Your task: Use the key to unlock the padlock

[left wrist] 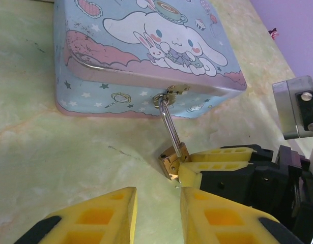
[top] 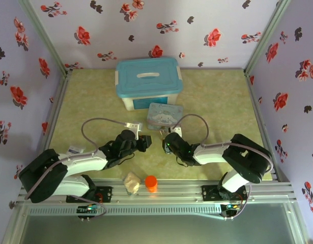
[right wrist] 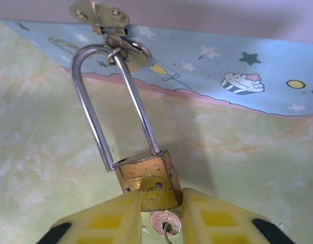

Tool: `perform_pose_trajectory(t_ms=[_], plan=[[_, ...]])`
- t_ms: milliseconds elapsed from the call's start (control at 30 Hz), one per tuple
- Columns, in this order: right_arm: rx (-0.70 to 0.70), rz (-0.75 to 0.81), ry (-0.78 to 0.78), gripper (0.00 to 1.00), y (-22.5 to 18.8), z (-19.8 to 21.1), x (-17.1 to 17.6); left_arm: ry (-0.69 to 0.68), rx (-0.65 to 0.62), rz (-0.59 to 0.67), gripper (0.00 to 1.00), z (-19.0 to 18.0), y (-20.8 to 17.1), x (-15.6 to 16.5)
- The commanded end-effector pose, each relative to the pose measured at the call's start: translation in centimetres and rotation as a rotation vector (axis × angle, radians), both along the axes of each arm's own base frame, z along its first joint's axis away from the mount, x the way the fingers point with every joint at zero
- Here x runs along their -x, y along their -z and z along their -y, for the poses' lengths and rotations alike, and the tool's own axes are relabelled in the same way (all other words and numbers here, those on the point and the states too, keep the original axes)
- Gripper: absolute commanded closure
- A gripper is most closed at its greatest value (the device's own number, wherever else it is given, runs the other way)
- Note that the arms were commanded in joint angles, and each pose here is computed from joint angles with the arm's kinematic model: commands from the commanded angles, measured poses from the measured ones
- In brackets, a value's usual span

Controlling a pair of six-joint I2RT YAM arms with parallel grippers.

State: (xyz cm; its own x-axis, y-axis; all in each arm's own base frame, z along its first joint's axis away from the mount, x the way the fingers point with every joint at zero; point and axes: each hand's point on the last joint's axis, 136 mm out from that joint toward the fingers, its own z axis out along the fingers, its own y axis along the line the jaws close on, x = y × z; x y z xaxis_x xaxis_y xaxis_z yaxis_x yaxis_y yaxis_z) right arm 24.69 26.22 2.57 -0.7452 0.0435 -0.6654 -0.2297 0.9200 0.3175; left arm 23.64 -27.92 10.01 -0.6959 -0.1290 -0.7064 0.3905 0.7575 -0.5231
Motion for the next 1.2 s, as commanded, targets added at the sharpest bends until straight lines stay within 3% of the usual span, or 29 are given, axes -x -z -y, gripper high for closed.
perform_pose_trajectory(t_ms=[0,167,300,400,467,533,633,933,1167], plan=[[0.03,-0.026,0.026,0.82,1.7,1.9,0.9,-0.031,-0.01,0.012,0.72,0.0,-0.4,-1.0],[-0.037,-0.008,0.059,0.94,1.3,2.5,0.9,-0.063,-0.076,0.023,0.73,-0.1,-1.0,-2.6],[-0.052,-0.003,0.084,0.95,0.9,3.0,0.9,-0.097,-0.102,0.019,0.74,-0.3,-1.2,-4.2],[-0.06,0.021,0.07,0.91,0.1,3.2,1.0,-0.103,-0.124,0.008,0.75,-0.1,-0.8,-4.9],[-0.047,0.029,0.02,0.79,-0.6,2.9,1.0,-0.103,-0.12,0.007,0.75,0.1,-0.7,-5.0],[-0.04,0.023,0.001,0.62,-1.1,3.0,0.7,-0.103,-0.104,0.009,0.75,0.3,-1.0,-5.1],[-0.045,0.021,-0.015,0.54,-1.9,3.4,0.0,-0.104,-0.099,0.013,0.75,0.4,-1.2,-5.2],[-0.14,-0.048,-0.165,0.51,-2.3,1.0,-1.0,-0.116,-0.084,-0.01,0.73,0.3,-0.2,-5.0],[-0.073,-0.125,-0.203,0.53,0.4,0.2,-1.1,-0.118,-0.087,-0.018,0.73,0.1,0.3,-4.8]])
